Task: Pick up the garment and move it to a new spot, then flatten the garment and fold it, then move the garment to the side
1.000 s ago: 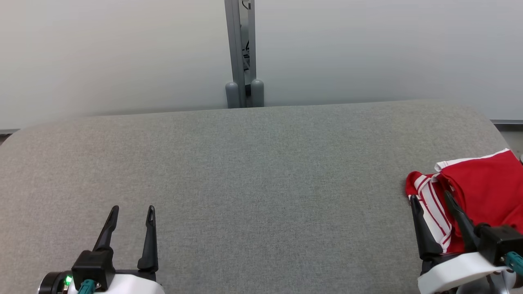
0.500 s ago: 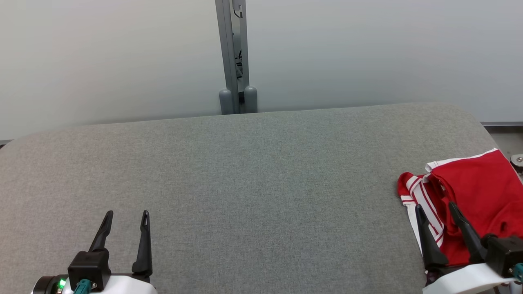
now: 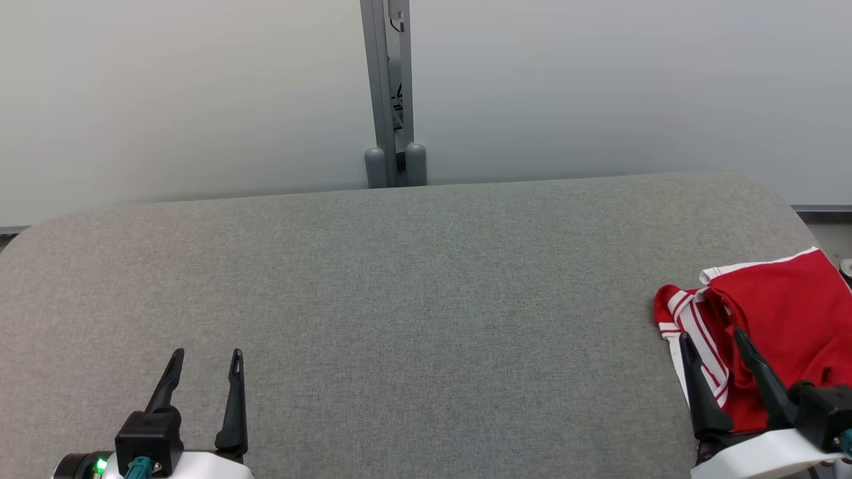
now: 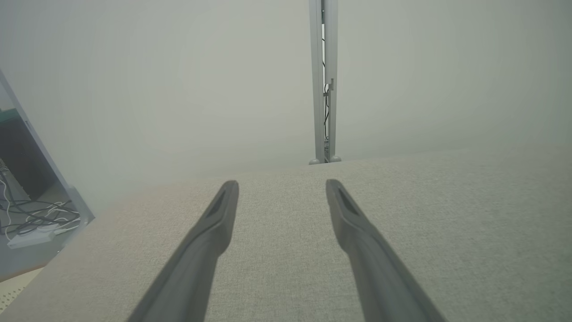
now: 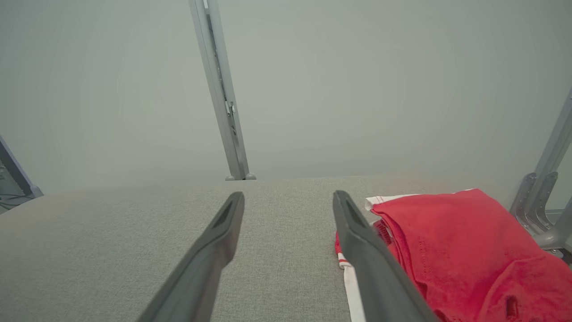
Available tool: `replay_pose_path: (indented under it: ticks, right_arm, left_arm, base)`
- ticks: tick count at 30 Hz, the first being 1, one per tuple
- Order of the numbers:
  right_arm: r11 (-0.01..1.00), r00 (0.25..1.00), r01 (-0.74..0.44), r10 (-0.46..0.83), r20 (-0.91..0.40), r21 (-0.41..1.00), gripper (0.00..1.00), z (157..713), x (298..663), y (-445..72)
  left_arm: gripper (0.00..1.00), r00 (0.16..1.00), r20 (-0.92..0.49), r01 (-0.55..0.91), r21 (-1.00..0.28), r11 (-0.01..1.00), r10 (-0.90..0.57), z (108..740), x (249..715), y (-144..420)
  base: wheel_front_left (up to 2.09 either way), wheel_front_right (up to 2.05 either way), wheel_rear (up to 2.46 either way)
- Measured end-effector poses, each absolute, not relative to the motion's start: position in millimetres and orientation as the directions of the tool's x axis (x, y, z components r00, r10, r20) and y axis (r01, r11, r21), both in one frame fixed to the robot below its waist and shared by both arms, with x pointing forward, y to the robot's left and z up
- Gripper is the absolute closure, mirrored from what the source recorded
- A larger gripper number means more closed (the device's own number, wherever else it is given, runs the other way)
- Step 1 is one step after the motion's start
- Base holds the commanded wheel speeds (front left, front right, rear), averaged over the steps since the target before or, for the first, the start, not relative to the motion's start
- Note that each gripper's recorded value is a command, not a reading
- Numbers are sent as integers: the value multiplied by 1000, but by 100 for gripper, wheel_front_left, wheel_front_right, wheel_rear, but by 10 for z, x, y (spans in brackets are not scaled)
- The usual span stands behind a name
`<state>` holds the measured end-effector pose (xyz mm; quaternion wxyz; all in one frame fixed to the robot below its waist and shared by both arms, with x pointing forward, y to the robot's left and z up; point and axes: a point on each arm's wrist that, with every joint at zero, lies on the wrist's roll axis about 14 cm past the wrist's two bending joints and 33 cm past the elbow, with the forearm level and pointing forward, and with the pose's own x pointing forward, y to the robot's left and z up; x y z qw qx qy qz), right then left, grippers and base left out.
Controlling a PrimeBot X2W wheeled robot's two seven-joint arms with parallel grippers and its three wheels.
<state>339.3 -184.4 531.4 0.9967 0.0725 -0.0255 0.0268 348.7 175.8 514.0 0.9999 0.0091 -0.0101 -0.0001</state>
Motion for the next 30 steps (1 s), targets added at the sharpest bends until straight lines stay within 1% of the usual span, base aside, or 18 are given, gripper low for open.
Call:
replay_pose_path:
  ticks: [9,10,15,19,30]
  right_arm:
    - [987,998,-53,45,54,150,0,5322,3397,-1862]
    - [987,998,-53,46,49,151,100,5306,3396,-1857]
    - [982,999,-41,46,-23,184,100,5078,3346,-1820]
    - [969,997,-4,22,-69,249,100,4981,3353,-1918]
    - [908,991,69,-17,-129,414,100,4904,3457,-2135]
  left_arm:
    - [0,1000,18,0,18,1000,-1,5131,3477,1757]
    - [100,1000,14,-1,17,1000,0,5119,3474,1756]
    - [100,998,-56,4,-13,1000,-4,4896,3380,1677]
    - [100,997,-77,0,-89,996,-6,4860,3373,1659]
    - [100,994,-102,-4,-300,954,-28,4813,3412,1580]
  base:
    - [0,0,0]
    - [0,0,0]
    - [0,0,0]
    - [0,0,0]
    - [0,0,0]
